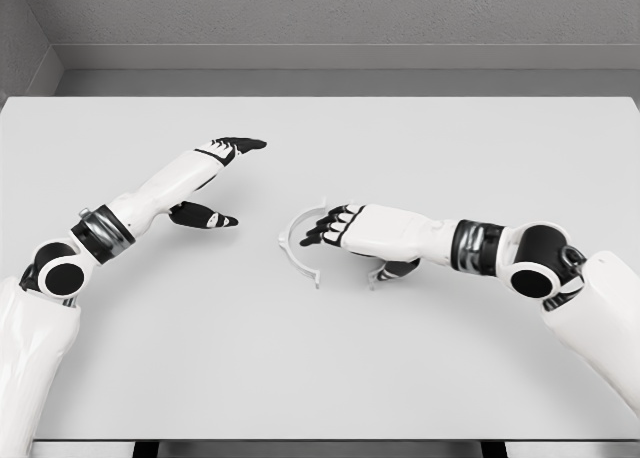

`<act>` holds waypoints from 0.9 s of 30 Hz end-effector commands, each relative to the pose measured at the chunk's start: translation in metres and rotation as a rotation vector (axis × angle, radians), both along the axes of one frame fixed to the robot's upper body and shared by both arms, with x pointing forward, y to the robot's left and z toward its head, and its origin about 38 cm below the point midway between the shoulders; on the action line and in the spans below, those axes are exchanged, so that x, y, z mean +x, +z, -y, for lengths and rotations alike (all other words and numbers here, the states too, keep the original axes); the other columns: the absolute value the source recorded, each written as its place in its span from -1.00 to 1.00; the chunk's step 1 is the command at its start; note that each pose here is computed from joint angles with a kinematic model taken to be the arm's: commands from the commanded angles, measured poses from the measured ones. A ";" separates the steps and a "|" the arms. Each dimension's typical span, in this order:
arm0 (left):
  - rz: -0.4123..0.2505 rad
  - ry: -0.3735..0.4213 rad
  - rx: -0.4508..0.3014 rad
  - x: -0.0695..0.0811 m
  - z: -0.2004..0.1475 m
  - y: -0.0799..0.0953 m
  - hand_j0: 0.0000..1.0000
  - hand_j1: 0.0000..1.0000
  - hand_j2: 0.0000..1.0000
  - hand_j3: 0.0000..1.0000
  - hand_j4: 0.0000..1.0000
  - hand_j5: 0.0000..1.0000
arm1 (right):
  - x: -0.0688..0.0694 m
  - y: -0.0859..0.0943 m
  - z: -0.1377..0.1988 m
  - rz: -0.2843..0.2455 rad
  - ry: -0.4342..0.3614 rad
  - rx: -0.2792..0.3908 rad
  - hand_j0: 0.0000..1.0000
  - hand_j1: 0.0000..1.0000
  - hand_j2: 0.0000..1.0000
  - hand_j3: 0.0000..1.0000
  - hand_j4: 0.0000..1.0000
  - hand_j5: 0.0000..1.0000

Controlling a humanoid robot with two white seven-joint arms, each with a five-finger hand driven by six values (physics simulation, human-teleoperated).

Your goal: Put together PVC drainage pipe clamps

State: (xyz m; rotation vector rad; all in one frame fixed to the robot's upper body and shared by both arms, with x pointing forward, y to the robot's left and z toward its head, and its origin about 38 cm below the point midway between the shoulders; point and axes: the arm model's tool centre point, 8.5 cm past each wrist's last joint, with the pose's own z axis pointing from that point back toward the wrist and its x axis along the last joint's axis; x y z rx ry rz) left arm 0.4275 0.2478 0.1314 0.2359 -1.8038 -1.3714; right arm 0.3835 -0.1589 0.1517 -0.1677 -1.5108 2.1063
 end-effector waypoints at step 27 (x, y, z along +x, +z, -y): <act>-0.025 -0.052 -0.022 -0.006 0.050 -0.019 1.00 1.00 1.00 1.00 1.00 1.00 | 0.003 0.001 0.039 0.000 -0.047 -0.070 1.00 1.00 1.00 1.00 1.00 1.00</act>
